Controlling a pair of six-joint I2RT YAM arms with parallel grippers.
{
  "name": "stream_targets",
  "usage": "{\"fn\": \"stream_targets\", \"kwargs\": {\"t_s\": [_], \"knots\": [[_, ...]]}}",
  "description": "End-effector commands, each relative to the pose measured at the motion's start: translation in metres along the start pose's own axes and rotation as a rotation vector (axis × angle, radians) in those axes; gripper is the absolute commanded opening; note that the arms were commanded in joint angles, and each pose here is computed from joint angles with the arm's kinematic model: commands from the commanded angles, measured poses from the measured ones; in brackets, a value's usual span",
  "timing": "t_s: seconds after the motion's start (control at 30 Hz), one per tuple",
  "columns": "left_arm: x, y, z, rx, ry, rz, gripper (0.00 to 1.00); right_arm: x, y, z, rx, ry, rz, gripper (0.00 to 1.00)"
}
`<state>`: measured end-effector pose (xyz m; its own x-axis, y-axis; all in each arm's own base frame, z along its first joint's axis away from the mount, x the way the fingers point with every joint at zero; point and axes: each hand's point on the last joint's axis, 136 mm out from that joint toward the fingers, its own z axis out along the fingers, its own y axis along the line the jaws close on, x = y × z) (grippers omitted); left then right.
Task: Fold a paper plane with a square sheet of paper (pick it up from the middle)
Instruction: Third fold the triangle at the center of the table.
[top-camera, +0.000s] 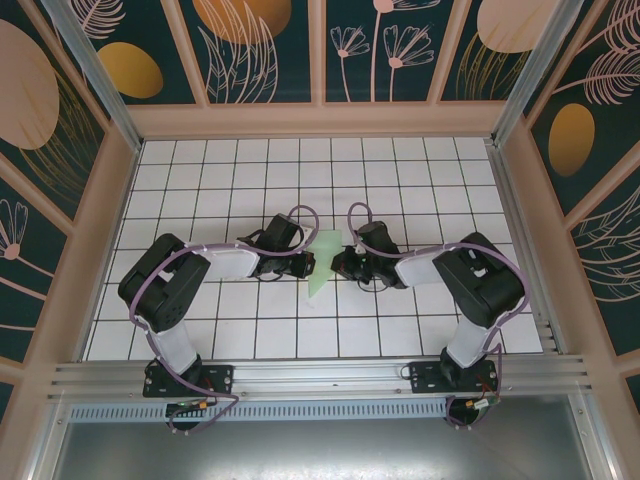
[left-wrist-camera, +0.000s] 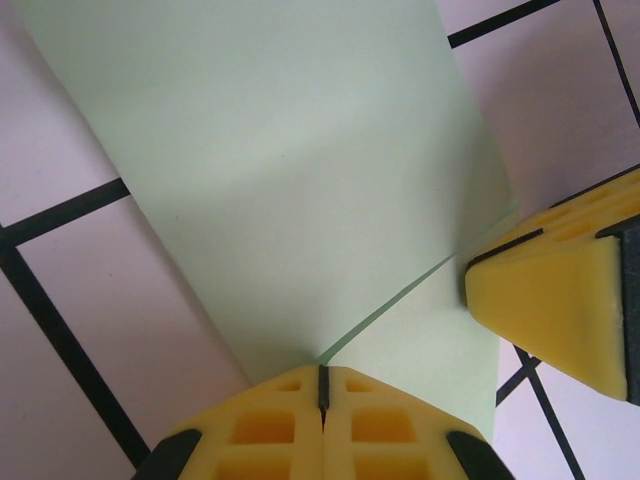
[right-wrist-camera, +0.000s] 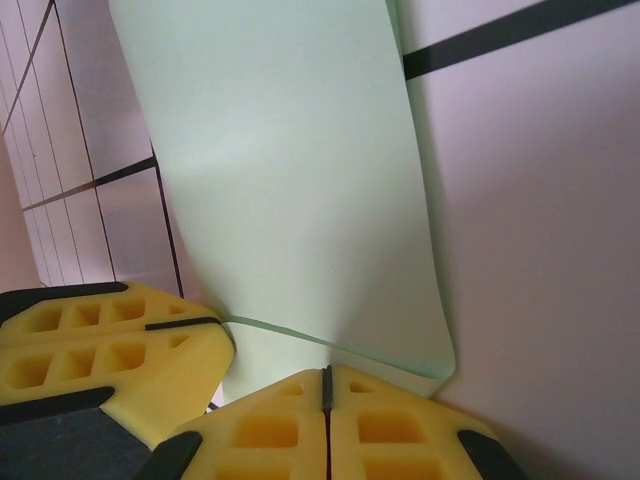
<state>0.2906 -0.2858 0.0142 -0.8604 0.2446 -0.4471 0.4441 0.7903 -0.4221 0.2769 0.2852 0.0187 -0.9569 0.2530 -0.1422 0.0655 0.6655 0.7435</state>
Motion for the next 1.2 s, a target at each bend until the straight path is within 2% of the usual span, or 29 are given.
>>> {"fn": "stream_targets", "kwargs": {"t_s": [0.0,0.13,0.4,0.67,0.77,1.0,1.07,1.17], "knots": [[0.029,0.018,0.009,-0.059,0.103,-0.015,0.03,-0.007,0.008,-0.004,-0.005,-0.017,-0.026,0.09],[0.029,0.018,0.009,-0.060,0.104,-0.015,0.03,-0.022,0.025,-0.020,-0.053,-0.056,-0.045,0.10],[0.029,0.018,0.009,-0.060,0.105,-0.013,0.03,-0.025,0.017,-0.016,-0.075,-0.035,-0.025,0.09],[0.029,0.017,0.009,-0.057,0.105,-0.013,0.03,-0.021,-0.029,-0.001,0.092,-0.038,0.039,0.08],[0.029,0.017,0.009,-0.057,0.105,-0.012,0.03,-0.018,-0.035,0.000,0.110,-0.024,0.061,0.08],[0.030,0.018,0.008,-0.061,0.109,-0.011,0.03,-0.031,0.014,-0.023,-0.030,-0.063,0.005,0.09],[0.029,0.017,0.008,-0.059,0.106,-0.010,0.03,-0.042,0.017,-0.028,-0.064,-0.078,0.004,0.09],[0.029,0.018,0.008,-0.063,0.108,-0.012,0.03,-0.039,0.017,-0.023,-0.089,-0.050,0.005,0.09]]}}
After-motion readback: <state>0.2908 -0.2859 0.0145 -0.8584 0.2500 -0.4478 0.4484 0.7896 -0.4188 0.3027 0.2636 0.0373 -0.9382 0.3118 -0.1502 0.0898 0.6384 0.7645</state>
